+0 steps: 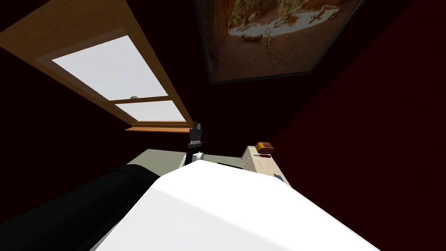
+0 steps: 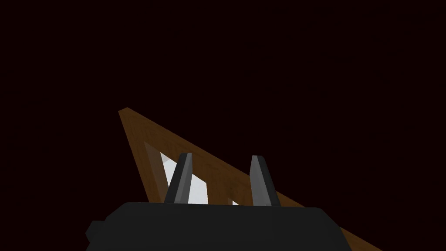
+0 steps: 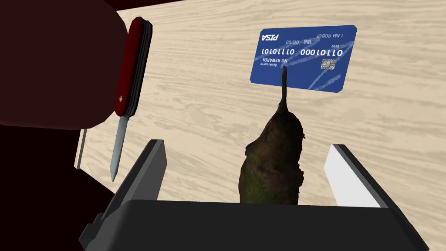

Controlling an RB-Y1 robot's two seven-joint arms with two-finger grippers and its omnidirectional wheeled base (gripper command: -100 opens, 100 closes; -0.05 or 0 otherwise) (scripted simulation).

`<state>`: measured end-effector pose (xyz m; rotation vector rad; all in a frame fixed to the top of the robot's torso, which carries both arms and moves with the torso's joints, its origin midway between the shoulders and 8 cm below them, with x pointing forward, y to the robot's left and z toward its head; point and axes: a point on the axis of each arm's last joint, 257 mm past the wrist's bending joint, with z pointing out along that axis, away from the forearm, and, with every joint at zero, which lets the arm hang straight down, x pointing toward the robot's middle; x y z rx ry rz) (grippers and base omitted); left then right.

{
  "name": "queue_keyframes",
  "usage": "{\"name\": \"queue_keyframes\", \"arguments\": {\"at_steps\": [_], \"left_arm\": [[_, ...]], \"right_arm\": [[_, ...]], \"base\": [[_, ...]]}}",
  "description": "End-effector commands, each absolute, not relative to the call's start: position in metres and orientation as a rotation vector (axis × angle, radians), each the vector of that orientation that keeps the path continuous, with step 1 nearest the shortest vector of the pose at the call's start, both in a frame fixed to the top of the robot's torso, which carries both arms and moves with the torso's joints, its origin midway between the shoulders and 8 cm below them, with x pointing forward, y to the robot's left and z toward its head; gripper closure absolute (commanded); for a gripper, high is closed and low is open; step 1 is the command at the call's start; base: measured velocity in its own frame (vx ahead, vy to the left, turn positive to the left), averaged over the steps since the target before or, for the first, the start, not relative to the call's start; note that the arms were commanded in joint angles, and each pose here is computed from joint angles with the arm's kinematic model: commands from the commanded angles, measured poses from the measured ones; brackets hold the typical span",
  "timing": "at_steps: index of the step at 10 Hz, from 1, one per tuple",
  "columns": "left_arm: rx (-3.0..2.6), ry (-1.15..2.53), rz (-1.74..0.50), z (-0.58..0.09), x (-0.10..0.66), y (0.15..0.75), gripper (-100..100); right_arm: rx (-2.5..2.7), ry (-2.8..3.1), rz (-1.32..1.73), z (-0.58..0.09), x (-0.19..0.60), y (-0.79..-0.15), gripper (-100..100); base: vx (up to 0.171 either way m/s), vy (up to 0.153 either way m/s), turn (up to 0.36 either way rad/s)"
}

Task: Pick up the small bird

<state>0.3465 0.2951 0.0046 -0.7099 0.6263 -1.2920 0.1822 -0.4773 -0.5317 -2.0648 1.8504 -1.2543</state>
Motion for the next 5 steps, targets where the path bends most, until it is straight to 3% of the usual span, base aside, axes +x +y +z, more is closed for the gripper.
{"name": "queue_keyframes", "arguments": {"at_steps": [1,4,5], "left_arm": [[-0.71,0.626,-1.292,0.005,0.347,0.295,0],[-0.71,0.626,-1.292,0.005,0.347,0.295,0],[-0.71,0.626,-1.292,0.005,0.347,0.295,0]], "right_arm": [[-2.03,1.906,-1.204,-0.545,0.173,-0.47,-100],[-2.019,1.936,-1.171,-0.552,0.164,-0.464,-100],[-2.018,1.937,-1.169,-0.553,0.163,-0.464,0]], "base": [[0.013,-0.028,0.063],[0.006,-0.011,0.03],[0.0,0.0,0.0]]}}
